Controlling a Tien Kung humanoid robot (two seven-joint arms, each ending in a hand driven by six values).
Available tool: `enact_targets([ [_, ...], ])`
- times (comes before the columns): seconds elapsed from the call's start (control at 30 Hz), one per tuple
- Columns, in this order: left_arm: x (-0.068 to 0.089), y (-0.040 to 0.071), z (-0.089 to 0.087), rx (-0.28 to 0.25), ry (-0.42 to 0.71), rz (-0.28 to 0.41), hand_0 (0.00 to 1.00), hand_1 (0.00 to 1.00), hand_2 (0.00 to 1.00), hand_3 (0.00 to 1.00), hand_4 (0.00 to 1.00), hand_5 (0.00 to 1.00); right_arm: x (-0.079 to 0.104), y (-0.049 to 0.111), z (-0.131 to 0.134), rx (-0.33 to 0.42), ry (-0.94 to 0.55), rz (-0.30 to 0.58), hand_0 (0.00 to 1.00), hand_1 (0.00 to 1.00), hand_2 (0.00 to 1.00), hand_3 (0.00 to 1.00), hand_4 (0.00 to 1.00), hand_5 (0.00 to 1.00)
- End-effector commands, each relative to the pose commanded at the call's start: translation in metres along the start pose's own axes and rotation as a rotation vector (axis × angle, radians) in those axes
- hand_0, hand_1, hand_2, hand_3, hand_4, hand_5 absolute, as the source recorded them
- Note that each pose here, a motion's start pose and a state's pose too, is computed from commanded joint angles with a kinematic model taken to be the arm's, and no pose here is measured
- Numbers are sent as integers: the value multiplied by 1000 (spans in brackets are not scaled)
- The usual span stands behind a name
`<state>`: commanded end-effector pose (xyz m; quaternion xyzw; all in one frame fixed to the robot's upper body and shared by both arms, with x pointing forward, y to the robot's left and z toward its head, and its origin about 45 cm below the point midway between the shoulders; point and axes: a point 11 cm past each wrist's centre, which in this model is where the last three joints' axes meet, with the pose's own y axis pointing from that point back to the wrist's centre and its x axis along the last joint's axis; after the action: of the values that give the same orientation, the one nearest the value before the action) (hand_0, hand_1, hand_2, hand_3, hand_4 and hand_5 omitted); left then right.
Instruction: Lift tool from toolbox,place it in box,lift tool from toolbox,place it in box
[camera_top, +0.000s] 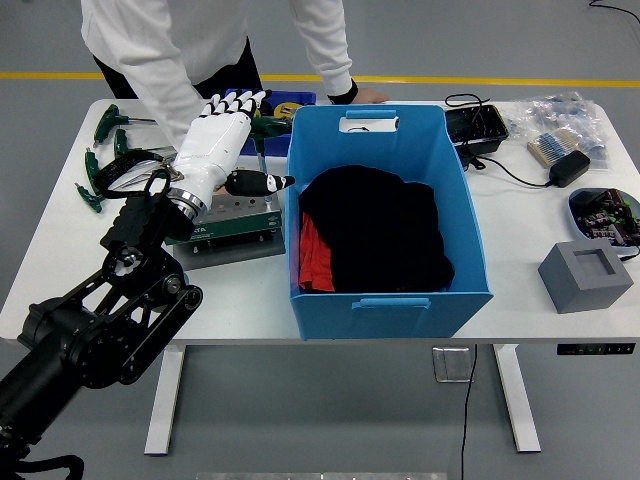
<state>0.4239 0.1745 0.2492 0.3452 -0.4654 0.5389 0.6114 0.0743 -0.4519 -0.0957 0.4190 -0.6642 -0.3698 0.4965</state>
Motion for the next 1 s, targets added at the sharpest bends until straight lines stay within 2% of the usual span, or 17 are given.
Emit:
enact_targets([
  [0.2, 2, -15, 5, -14, -41, 30, 989, 998, 998, 998, 998, 403, 0, 0, -4, 5, 0, 0, 685, 669, 747, 601, 797, 753],
  [0.23, 2, -17, 6, -16, -45, 35, 932, 944, 998, 980, 998, 406, 0, 0, -4, 5, 1, 0, 685, 669, 748, 602, 797, 753],
  [0.4, 4, -27, 8, -10, -70, 41, 932, 944, 998, 980, 998, 406, 1, 0, -6, 7, 3, 1, 685, 669, 748, 602, 797, 753],
  [0.43, 4, -29, 8, -7, -74, 39, 840, 790, 835, 866, 998, 414, 1, 0, -7, 8, 3, 1, 684, 669, 749, 603, 799, 748],
  [0.6, -1, -36, 7, 16, -103, 21, 840, 790, 835, 866, 998, 414, 2, 0, -8, 9, 7, 2, 684, 669, 749, 603, 799, 748],
  [0.63, -2, -38, 7, 22, -112, 19, 772, 692, 729, 771, 998, 421, 2, 0, -9, 9, 8, 2, 685, 672, 748, 603, 800, 748],
  [0.8, -6, -45, 2, 47, -147, 20, 772, 692, 729, 771, 998, 421, 2, 0, -11, 12, 13, 2, 685, 672, 748, 603, 800, 748],
  [0.83, -7, -46, 0, 53, -156, 18, 710, 588, 604, 670, 998, 424, 2, 0, -11, 12, 12, 2, 686, 673, 749, 603, 802, 749],
  [1.0, -7, -51, -9, 82, -196, 7, 710, 588, 604, 670, 998, 424, 2, 0, -12, 14, 11, 3, 686, 673, 749, 603, 802, 749],
])
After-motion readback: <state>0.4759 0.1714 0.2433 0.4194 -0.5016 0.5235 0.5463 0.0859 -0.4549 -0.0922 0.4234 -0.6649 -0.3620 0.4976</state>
